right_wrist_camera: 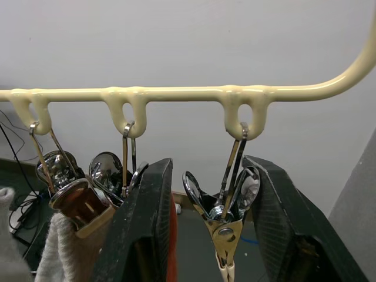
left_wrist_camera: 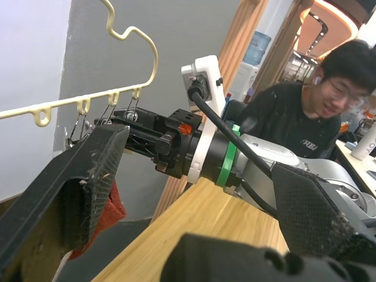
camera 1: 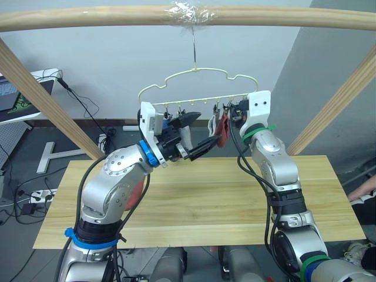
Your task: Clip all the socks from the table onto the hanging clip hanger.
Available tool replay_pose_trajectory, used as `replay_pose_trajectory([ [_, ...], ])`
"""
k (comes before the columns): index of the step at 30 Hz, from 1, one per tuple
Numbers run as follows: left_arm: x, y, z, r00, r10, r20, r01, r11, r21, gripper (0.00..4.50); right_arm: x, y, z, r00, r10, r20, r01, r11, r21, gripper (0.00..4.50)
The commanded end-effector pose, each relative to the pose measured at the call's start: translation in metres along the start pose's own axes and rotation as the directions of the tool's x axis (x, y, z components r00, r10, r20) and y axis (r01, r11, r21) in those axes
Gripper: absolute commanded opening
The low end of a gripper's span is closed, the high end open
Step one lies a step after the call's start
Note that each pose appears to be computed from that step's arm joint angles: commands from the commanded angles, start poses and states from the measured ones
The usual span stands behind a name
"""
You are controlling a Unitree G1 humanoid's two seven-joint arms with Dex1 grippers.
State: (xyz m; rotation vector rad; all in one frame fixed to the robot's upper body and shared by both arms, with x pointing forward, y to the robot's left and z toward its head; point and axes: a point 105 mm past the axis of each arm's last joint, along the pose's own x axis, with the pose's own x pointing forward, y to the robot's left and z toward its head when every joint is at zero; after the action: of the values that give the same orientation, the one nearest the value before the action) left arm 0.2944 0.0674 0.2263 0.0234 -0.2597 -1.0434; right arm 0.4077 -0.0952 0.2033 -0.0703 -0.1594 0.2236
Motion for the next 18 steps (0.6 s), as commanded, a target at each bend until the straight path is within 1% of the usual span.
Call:
replay_pose_trajectory([
  [1, -0.001, -0.005, 0.013, 0.999, -0.011, 0.044, 0.009, 0.999, 0.033, 4.5, 0.0, 0.001, 0.023, 0.996, 0.008, 0.086, -0.008, 1.0, 0.003, 1.34],
  [3, -0.001, -0.006, 0.012, 0.999, -0.01, 0.043, 0.009, 0.999, 0.032, 4.5, 0.0, 0.001, 0.023, 0.996, 0.009, 0.087, -0.009, 1.0, 0.002, 0.68],
  [5, -0.001, -0.006, 0.012, 0.999, -0.01, 0.042, 0.008, 0.999, 0.032, 4.5, 0.0, 0.001, 0.023, 0.996, 0.01, 0.087, -0.01, 1.0, 0.001, 0.15],
  [6, -0.001, -0.006, 0.012, 0.999, -0.01, 0.042, 0.008, 0.999, 0.031, 4.5, -0.001, 0.001, 0.023, 0.996, 0.01, 0.087, -0.01, 1.0, 0.001, 0.08],
  [16, -0.002, -0.004, 0.009, 1.0, 0.006, 0.031, -0.007, 1.0, 0.027, 4.5, 0.0, -0.004, 0.022, 0.997, 0.005, 0.077, -0.004, 1.0, -0.009, 0.08],
  [17, -0.002, -0.003, 0.006, 1.0, 0.018, 0.02, -0.018, 1.0, 0.024, 4.5, 0.0, -0.005, 0.021, 0.998, 0.003, 0.07, -0.001, 1.0, -0.018, 0.08],
  [18, -0.005, 0.0, -0.002, 0.999, 0.042, -0.009, -0.042, 0.999, 0.017, 4.5, -0.001, -0.007, 0.02, 0.998, 0.007, 0.061, -0.006, 1.0, -0.03, 0.08],
])
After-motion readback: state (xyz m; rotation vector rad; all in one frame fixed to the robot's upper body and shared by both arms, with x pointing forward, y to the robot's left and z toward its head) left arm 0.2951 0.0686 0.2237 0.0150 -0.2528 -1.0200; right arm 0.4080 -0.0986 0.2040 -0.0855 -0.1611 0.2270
